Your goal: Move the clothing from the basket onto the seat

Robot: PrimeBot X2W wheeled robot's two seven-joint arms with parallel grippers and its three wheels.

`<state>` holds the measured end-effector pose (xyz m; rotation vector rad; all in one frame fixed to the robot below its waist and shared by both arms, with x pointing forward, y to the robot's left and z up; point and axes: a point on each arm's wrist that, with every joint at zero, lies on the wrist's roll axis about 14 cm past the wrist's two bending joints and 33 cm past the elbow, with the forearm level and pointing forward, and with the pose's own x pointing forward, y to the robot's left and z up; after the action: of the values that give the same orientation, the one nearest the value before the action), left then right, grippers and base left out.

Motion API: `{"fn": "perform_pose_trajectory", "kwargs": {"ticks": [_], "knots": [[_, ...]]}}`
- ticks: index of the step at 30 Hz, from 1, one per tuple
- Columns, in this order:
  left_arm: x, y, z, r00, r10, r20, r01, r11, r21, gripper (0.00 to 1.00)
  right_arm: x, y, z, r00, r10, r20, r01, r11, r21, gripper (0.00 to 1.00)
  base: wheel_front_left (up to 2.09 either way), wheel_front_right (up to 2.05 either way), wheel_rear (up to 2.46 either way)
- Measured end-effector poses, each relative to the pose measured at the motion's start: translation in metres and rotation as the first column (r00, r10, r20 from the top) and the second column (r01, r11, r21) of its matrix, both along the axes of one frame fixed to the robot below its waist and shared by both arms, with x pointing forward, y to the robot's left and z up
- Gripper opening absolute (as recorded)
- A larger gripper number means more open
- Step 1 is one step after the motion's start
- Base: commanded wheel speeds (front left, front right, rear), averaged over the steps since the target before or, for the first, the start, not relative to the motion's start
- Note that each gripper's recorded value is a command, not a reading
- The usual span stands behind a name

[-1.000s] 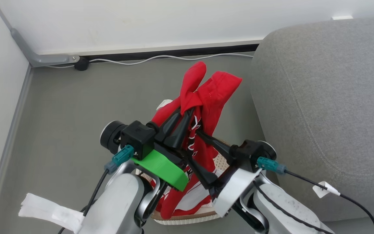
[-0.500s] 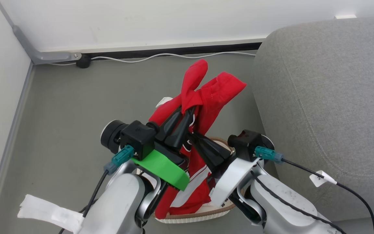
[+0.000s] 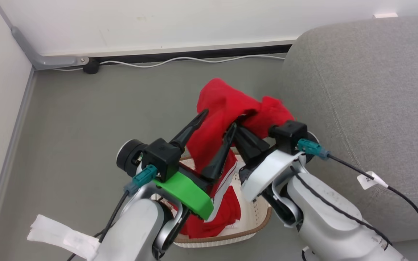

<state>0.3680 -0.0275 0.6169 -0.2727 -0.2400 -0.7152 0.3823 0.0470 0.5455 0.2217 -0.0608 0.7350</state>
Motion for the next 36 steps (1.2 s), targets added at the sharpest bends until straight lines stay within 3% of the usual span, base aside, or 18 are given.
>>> {"fn": "perform_pose_trajectory", "kwargs": {"ticks": [12, 24, 36], "knots": [[-0.005, 0.0, -0.033, 0.997, -0.02, -0.07, 0.026, 0.996, 0.089, 1.0, 0.038, -0.04, 0.006, 0.985, -0.171, 0.006, 0.171, 0.985, -0.001, 0.0, 0.0, 0.0, 0.0], [-0.009, -0.006, -0.056, 0.991, -0.054, -0.122, 0.071, 0.988, 0.138, 1.0, 0.052, -0.085, 0.0, 0.956, -0.295, -0.004, 0.295, 0.955, -0.016, 0.0, 0.0, 0.0, 0.0], [-0.008, -0.034, -0.064, 0.98, -0.158, -0.12, 0.177, 0.97, 0.166, 1.0, 0.06, -0.136, -0.006, 0.9, -0.436, -0.025, 0.435, 0.9, -0.007, 0.0, 0.0, 0.0, 0.0]]}}
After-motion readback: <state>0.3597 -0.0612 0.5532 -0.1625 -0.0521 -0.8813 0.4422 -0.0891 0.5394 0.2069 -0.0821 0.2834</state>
